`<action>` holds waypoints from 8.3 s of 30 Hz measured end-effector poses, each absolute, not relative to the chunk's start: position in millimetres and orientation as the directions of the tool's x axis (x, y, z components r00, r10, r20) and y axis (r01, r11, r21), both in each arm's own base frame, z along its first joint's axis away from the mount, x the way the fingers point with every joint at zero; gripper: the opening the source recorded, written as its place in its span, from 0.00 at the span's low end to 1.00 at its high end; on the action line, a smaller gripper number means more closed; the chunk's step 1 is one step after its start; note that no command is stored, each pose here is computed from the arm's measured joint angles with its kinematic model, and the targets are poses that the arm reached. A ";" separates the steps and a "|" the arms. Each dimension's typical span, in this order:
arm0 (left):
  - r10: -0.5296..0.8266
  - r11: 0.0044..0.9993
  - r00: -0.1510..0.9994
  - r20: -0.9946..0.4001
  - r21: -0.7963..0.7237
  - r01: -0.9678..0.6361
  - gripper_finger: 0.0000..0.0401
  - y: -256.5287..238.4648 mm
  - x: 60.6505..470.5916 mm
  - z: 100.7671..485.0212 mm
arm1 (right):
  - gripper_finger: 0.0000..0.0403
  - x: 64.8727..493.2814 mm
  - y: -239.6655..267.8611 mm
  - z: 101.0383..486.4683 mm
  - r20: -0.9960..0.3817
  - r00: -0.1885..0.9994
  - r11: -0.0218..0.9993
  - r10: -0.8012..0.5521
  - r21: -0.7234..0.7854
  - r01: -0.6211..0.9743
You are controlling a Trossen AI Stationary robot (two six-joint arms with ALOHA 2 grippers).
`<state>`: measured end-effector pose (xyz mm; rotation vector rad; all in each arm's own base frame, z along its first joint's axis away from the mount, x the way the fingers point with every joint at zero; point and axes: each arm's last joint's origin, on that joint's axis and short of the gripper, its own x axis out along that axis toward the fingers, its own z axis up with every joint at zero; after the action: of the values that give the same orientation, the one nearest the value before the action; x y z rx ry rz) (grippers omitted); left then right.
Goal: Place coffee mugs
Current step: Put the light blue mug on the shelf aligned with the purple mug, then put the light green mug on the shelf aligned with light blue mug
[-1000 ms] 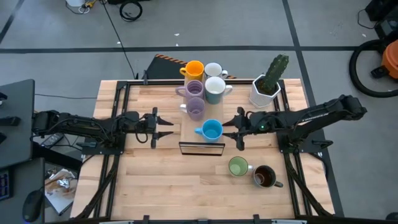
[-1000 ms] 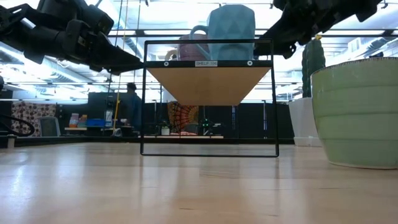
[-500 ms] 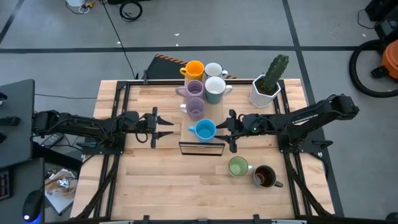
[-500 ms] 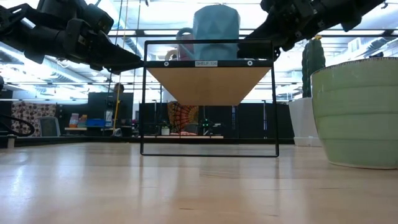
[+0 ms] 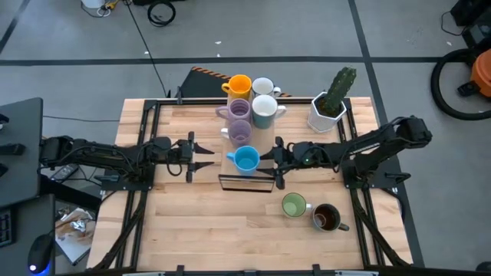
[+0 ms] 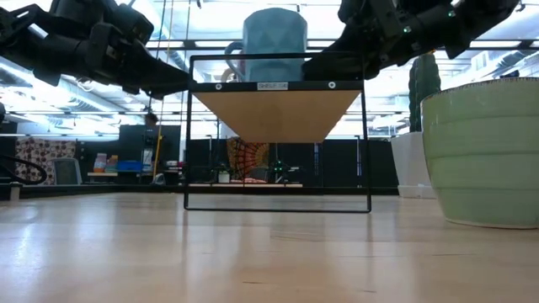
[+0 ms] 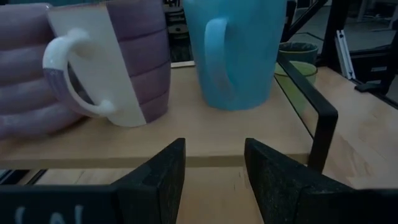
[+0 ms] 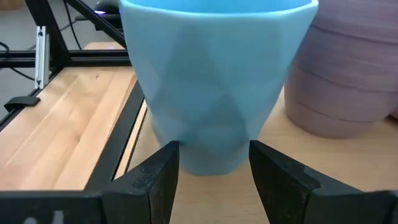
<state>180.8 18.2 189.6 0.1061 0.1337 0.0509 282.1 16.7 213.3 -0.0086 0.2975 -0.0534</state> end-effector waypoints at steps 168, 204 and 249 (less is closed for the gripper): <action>-0.222 0.966 0.959 -0.176 0.092 0.240 0.66 25.8 226.7 205.2 | 0.48 303.6 22.2 259.2 -0.341 0.939 0.993 -0.051 0.083 0.084; -0.076 0.989 0.984 -0.163 0.113 0.095 0.66 21.1 164.6 209.1 | 0.47 285.7 26.2 335.3 -0.673 0.730 0.990 -0.123 -0.035 0.134; -0.070 0.997 0.994 -0.087 -0.014 0.069 0.66 20.3 159.3 203.0 | 0.48 240.2 23.9 342.5 -0.937 0.338 0.975 0.089 0.152 0.165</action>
<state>159.3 20.3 203.0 -0.0109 0.0877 -0.0701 240.2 23.9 342.5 0.2359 1.2285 -0.0502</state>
